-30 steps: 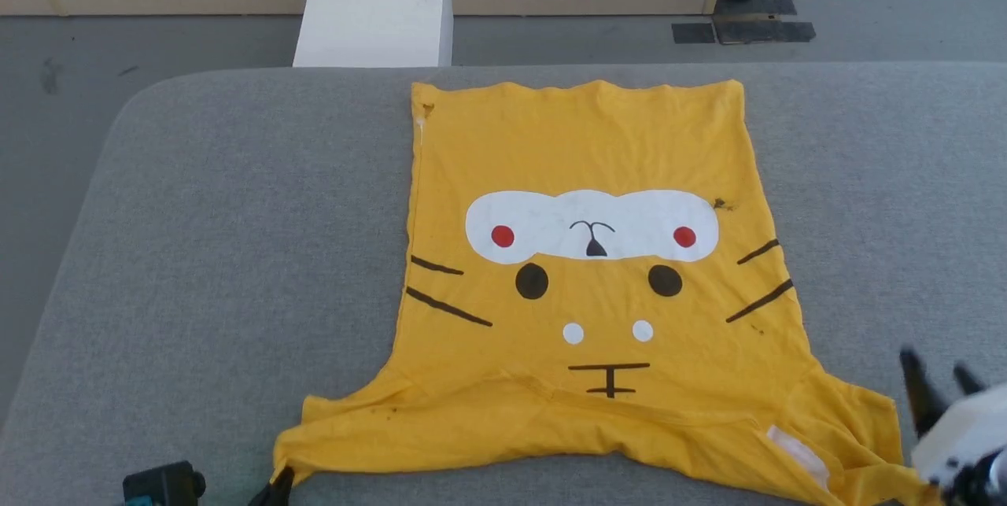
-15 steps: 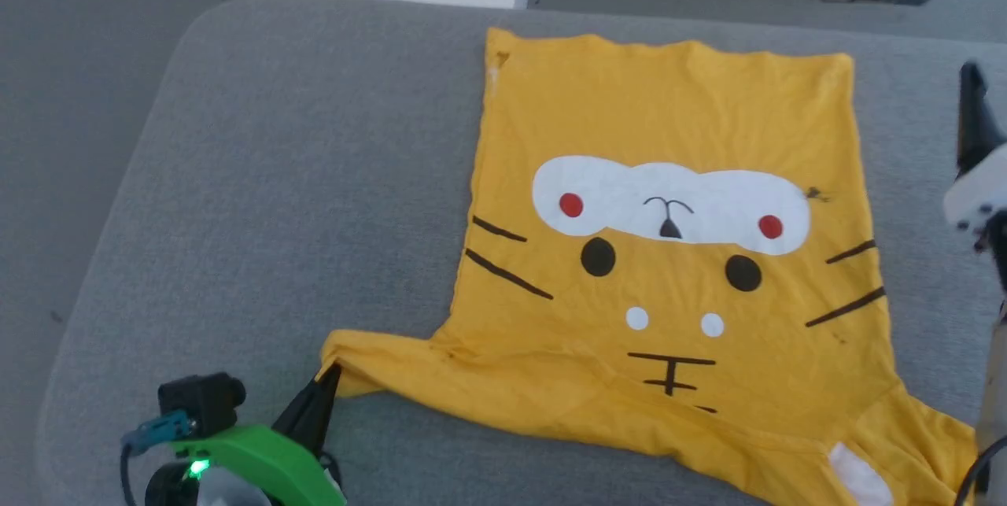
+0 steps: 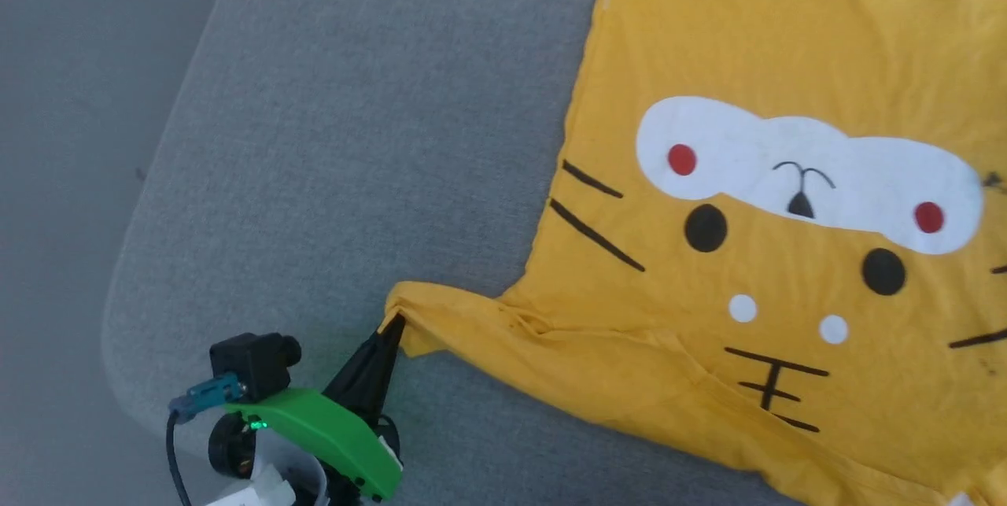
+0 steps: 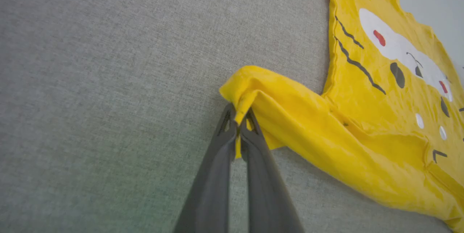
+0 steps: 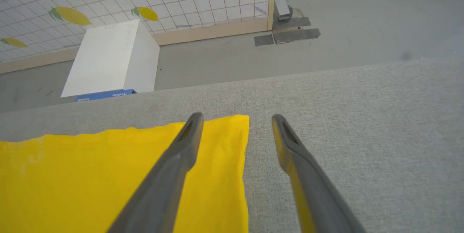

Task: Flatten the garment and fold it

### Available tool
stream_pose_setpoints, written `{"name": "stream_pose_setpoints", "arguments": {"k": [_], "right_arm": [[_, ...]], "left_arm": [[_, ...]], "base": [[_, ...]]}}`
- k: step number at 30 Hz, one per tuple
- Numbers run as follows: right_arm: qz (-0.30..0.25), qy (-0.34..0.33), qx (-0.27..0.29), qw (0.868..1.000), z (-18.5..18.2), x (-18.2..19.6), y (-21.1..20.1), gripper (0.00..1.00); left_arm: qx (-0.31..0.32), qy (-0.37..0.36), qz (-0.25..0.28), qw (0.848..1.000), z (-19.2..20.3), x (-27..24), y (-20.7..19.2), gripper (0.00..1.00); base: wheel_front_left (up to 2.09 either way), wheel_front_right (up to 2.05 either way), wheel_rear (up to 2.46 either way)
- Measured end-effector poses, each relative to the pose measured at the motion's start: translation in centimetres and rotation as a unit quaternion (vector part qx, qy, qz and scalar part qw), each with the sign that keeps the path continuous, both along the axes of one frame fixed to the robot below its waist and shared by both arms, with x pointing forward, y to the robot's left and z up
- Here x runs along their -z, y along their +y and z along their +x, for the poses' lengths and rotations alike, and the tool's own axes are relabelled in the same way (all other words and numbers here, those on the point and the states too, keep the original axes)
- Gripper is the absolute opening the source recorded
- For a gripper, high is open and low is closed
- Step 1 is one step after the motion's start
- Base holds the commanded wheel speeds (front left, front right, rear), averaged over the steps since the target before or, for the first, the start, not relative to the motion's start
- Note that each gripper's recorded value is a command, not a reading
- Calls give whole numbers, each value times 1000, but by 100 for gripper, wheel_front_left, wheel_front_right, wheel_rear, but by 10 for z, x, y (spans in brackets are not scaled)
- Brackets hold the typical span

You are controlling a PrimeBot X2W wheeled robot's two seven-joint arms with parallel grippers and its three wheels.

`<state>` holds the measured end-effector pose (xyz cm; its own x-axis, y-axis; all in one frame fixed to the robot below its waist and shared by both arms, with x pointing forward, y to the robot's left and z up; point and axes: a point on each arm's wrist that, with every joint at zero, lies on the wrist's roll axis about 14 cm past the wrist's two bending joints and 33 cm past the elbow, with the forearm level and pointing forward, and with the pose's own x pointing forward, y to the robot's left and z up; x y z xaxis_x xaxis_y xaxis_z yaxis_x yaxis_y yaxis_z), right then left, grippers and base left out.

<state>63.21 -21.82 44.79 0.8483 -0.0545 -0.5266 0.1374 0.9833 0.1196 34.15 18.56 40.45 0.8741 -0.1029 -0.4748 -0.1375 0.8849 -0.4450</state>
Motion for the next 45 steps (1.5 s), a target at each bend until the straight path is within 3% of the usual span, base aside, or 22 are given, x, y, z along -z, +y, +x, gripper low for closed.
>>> {"name": "stream_pose_setpoints", "arguments": {"k": [6,11,12,14,15,16,22,26,31,38,45], "right_arm": [[-16,125,12,992,3,51,-1,100],[-19,185,19,982,-1,77,6,100],[-18,192,17,981,-1,82,9,59],[-21,196,17,980,1,85,12,30],[-22,196,18,980,2,86,12,6],[-23,194,19,981,3,86,12,0],[-37,149,7,988,7,81,12,0],[-71,61,-22,995,8,62,12,0],[-103,-28,-46,993,-17,43,2,0],[-102,-62,-8,993,-99,25,-34,0],[-86,24,85,992,-212,38,-90,0]], "left_arm": [[-23,33,4,999,-8,20,10,0],[-34,44,6,998,-9,30,15,0],[-36,48,7,998,-9,32,16,0],[-38,53,8,998,-11,36,18,0],[-40,55,9,998,-11,37,19,0],[-41,56,10,998,-11,38,20,0],[-42,55,12,998,-10,39,21,0],[-42,48,15,998,-11,35,23,0],[-44,41,27,998,-16,26,30,0],[-32,30,30,999,-33,10,27,0],[-1,6,21,1000,-31,-6,11,0]], "base": [[0,0,0],[0,0,0],[0,0,0],[0,0,0],[0,0,0],[0,0,0],[0,0,0],[0,0,0],[0,0,0],[0,0,0],[0,0,0]]}}
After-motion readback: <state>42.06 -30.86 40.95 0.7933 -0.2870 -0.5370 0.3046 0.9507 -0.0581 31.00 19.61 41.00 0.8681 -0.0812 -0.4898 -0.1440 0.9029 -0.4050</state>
